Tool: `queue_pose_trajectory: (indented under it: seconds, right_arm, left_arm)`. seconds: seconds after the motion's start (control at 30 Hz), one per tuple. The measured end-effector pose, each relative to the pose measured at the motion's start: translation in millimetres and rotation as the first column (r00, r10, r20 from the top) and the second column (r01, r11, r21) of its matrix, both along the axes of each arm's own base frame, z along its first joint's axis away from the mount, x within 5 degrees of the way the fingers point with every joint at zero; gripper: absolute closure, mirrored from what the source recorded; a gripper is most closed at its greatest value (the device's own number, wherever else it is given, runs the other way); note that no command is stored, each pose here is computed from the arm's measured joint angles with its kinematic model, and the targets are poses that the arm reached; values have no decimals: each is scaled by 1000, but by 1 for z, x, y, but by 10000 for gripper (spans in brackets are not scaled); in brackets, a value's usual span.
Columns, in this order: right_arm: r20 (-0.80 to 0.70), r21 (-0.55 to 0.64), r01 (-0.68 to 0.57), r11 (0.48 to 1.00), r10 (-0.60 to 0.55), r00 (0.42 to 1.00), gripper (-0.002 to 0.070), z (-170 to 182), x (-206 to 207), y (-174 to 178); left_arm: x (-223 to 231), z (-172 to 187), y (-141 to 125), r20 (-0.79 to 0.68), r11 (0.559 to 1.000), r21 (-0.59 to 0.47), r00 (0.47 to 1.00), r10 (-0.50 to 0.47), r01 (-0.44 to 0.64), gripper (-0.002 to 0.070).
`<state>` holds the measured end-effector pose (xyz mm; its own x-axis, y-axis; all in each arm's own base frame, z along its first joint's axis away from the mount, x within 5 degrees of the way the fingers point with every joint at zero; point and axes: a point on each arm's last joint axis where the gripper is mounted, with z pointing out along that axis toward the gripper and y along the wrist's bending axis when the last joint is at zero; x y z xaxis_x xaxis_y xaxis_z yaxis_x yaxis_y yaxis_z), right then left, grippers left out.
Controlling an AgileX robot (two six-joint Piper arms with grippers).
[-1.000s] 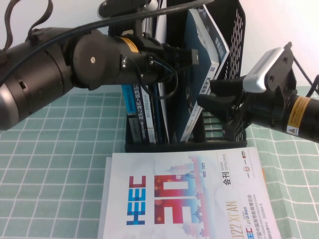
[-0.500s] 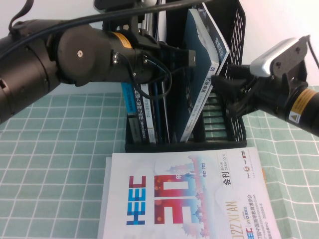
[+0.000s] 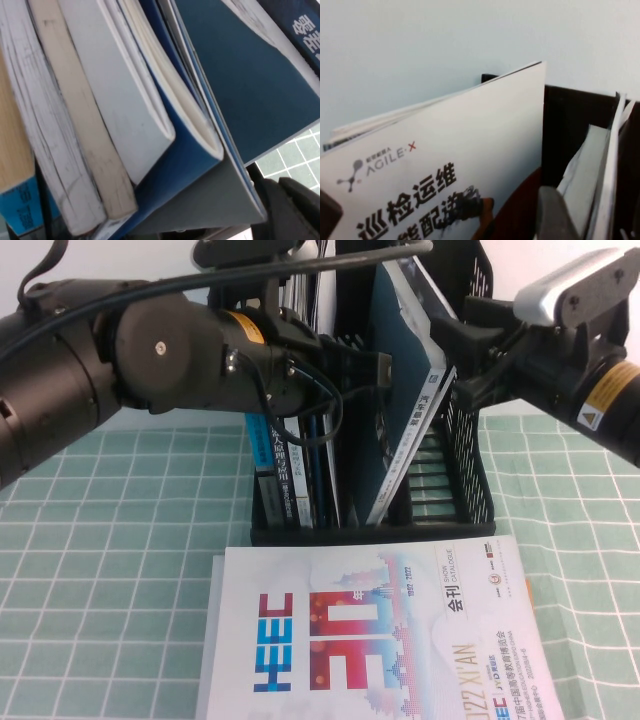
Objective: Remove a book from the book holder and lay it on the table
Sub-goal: Pick up the right side book from the book shelf
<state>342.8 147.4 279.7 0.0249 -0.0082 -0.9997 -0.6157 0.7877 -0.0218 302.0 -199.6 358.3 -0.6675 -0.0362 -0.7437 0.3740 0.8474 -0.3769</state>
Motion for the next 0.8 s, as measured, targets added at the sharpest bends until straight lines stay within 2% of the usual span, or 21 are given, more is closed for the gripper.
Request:
queue_pose_trajectory:
  seconds: [0.17,0.4,0.8]
  right_arm:
    - [-2,-50,-39,998,39,999,381,-7,-1,25]
    - [70,-92,-94,991,101,992,388,-8,-12,59]
    - [71,-31,-59,998,61,996,394,-7,-11,59]
  left_arm:
    - [0,0,0,6,1000,-2,1000,1,-1,678]
    - [1,3,-1,17,999,-39,1000,10,-9,678]
    - [5,9,-3,70,995,-96,997,34,-27,678]
